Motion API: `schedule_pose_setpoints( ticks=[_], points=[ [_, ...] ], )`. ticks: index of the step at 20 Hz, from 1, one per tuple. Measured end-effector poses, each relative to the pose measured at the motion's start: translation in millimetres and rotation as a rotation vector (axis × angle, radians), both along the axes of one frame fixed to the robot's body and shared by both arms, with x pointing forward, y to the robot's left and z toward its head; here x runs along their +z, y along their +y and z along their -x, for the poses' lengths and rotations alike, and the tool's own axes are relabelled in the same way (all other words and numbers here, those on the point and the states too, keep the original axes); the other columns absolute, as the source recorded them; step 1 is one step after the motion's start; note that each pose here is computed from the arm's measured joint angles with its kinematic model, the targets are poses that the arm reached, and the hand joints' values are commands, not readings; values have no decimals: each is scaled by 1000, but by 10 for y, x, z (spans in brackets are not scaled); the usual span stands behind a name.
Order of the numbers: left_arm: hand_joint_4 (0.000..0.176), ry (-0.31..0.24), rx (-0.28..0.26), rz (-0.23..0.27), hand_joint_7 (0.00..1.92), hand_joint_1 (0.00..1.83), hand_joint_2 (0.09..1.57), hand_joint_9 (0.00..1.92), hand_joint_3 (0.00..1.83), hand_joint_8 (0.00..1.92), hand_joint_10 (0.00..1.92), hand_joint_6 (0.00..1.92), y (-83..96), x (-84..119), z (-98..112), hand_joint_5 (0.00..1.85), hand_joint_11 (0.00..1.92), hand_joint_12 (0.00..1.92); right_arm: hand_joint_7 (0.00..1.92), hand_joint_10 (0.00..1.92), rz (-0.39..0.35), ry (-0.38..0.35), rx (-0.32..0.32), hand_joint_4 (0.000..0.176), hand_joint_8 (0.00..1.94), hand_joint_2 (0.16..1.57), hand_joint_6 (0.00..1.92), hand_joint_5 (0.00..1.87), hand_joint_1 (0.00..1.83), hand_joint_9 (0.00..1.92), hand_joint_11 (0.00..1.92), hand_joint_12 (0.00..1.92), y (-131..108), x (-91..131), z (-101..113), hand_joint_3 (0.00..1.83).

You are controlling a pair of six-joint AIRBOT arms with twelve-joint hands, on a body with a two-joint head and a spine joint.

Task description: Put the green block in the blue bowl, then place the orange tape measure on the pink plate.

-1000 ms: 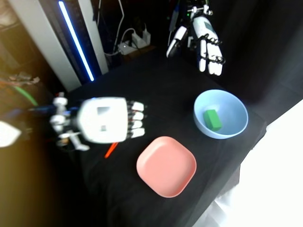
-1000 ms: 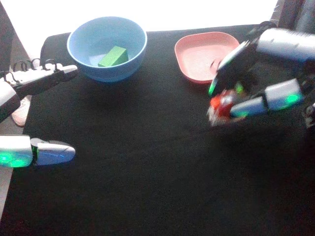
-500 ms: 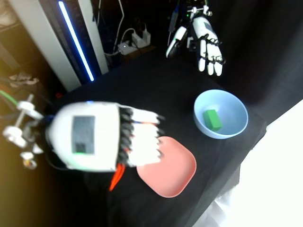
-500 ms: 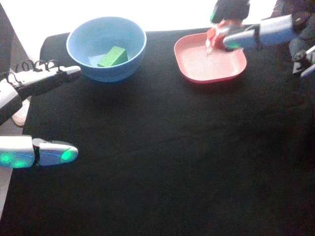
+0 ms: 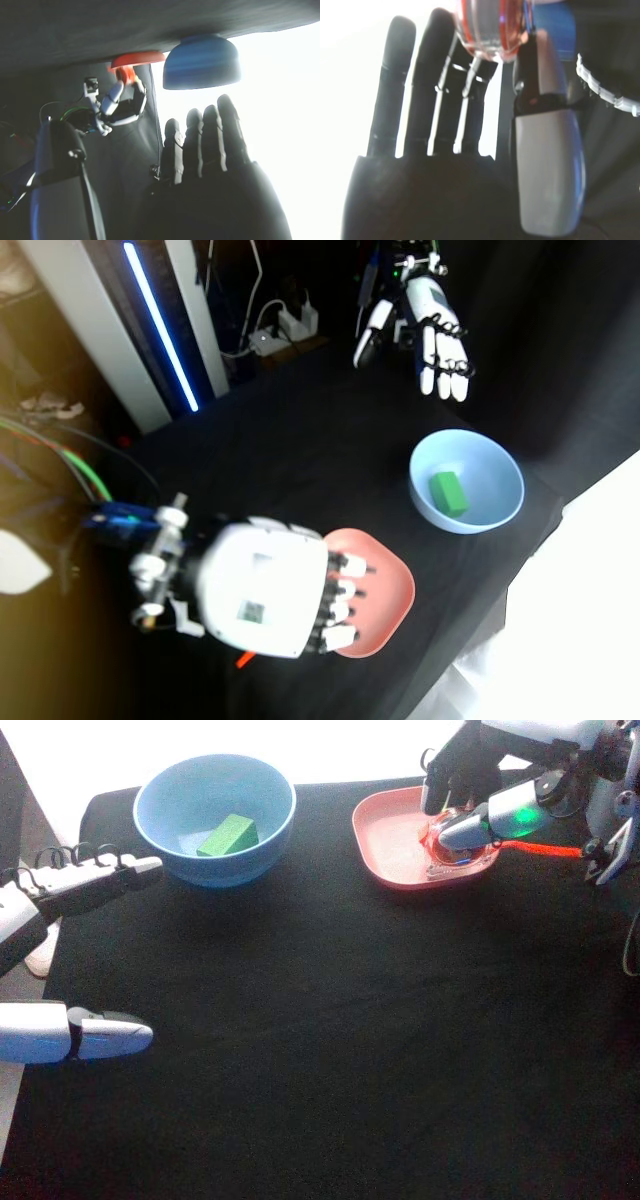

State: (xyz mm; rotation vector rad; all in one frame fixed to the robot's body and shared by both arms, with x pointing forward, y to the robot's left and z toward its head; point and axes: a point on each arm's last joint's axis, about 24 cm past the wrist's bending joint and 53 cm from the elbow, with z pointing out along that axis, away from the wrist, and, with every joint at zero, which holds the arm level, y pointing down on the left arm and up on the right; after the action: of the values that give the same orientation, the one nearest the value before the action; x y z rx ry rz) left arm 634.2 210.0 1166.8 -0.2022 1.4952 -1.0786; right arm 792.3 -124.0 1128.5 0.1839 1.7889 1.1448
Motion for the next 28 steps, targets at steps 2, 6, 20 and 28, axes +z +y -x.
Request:
schedule_pose_setpoints(
  ticks=[2, 6, 20, 28],
  points=[
    [89, 0, 0, 1, 195, 845, 846, 153, 0, 6, 9, 1, -1, 1, 1, 259, 0, 458, 835, 819, 1, 1, 2, 0, 423, 936, 64, 705, 1018, 714, 509, 1398, 22, -13, -1, 0],
    [94, 6, -3, 6, 229, 825, 840, 184, 0, 7, 9, 3, -18, -20, 4, 272, 0, 472, 335, 64, 37, 13, -6, 96, 2, 843, 0, 192, 790, 355, 17, 1043, 20, -101, -9, 0],
    [137, -100, 45, 58, 119, 668, 868, 145, 5, 0, 4, 0, 314, 306, 321, 118, 0, 219, 129, 5, -213, -139, 60, 111, 3, 828, 0, 74, 860, 96, 1, 276, -780, 981, 899, 0],
    [128, -154, 89, 63, 168, 452, 949, 211, 8, 3, 3, 0, 457, 428, 577, 139, 0, 790, 129, 13, -474, -102, -15, 164, 5, 766, 5, 99, 813, 85, 0, 0, -1223, 730, 1639, 0]
  ],
)
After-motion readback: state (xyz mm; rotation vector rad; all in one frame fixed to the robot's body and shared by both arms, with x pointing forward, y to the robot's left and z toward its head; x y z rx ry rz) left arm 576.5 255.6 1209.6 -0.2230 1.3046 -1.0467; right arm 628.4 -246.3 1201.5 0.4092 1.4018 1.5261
